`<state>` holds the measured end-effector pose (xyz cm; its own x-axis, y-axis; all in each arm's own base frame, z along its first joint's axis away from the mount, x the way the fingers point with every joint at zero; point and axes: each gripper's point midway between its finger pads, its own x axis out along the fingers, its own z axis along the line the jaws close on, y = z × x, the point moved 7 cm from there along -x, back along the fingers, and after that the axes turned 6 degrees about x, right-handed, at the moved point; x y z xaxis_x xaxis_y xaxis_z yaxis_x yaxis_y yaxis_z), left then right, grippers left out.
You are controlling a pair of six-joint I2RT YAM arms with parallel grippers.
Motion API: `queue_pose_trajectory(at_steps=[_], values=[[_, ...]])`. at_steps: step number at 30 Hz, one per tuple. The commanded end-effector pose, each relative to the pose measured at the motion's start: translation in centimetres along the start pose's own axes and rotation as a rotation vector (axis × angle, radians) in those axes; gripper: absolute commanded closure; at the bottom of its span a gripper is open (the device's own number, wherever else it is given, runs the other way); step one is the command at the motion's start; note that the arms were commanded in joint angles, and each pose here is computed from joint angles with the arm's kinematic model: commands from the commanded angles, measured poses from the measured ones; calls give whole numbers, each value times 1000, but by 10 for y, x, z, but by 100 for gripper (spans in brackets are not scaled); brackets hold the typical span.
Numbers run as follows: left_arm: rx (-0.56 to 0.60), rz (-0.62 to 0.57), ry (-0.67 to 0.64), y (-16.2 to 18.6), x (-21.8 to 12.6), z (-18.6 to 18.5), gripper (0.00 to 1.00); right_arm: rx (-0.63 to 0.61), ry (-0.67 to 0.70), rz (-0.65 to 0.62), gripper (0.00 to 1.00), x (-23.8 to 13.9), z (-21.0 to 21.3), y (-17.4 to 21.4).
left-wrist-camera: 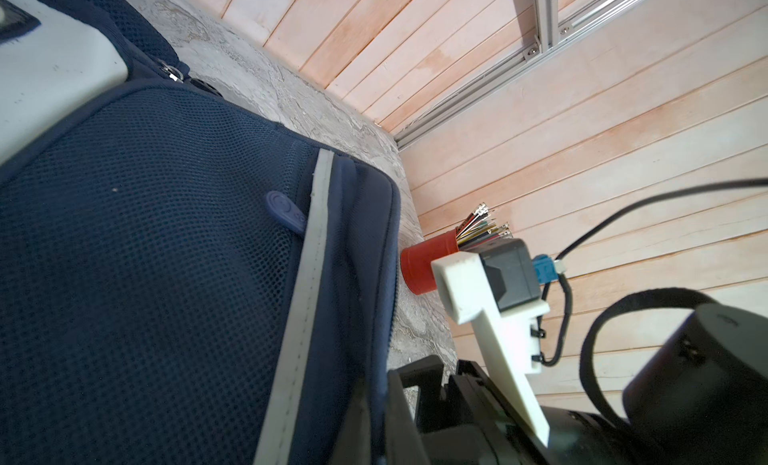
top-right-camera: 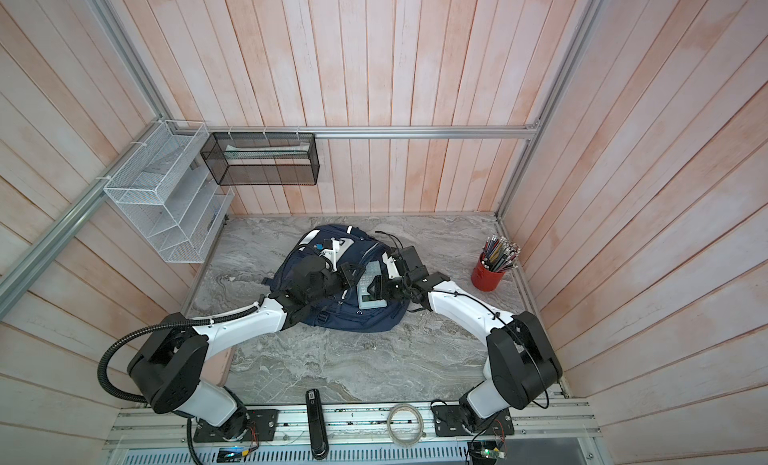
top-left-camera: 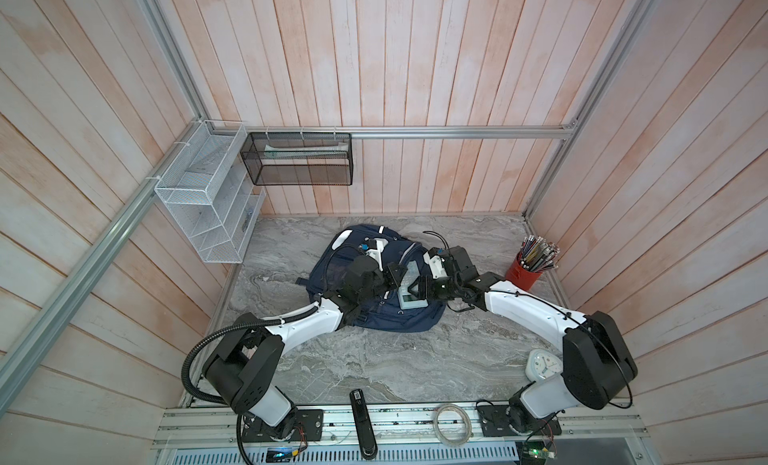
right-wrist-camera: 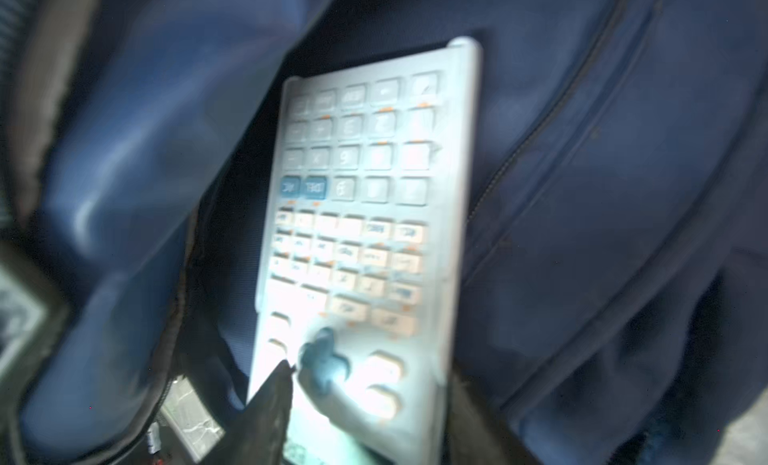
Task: Pack the student bag
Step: 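Carry the light-blue calculator with the right gripper into the backpack's open top, then open the right gripper to drop the calculator inside the backpack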
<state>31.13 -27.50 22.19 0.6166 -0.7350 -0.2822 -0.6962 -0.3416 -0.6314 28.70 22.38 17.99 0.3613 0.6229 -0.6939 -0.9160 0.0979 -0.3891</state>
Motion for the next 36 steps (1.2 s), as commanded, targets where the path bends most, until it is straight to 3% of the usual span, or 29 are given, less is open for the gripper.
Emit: queue_pose_trajectory(at_steps=[1,8,12,14,17,20,23,31,36], values=[[19,-12,118,-6,-3,-27,100,6,-113,-30,49,0,16,-7],[23,-4,122,-5,-5,-32,100,31,-178,-80,56,15,24,-17],[31,3,107,-5,-5,-31,100,6,-116,-116,43,12,20,-23],[32,4,106,-4,-5,-30,100,-22,-70,-119,41,3,12,-21],[35,1,99,-4,-5,-28,100,-86,-34,-148,43,-18,2,-9],[40,-5,102,-6,-4,-29,100,-180,-101,-110,45,-31,4,12],[40,0,110,-6,-3,-31,100,-261,-112,-89,39,-36,7,30],[42,-4,116,-7,-8,-35,100,-415,32,-71,35,-18,9,42],[38,-6,109,-6,-10,-32,100,-498,28,-59,29,-12,18,46]])
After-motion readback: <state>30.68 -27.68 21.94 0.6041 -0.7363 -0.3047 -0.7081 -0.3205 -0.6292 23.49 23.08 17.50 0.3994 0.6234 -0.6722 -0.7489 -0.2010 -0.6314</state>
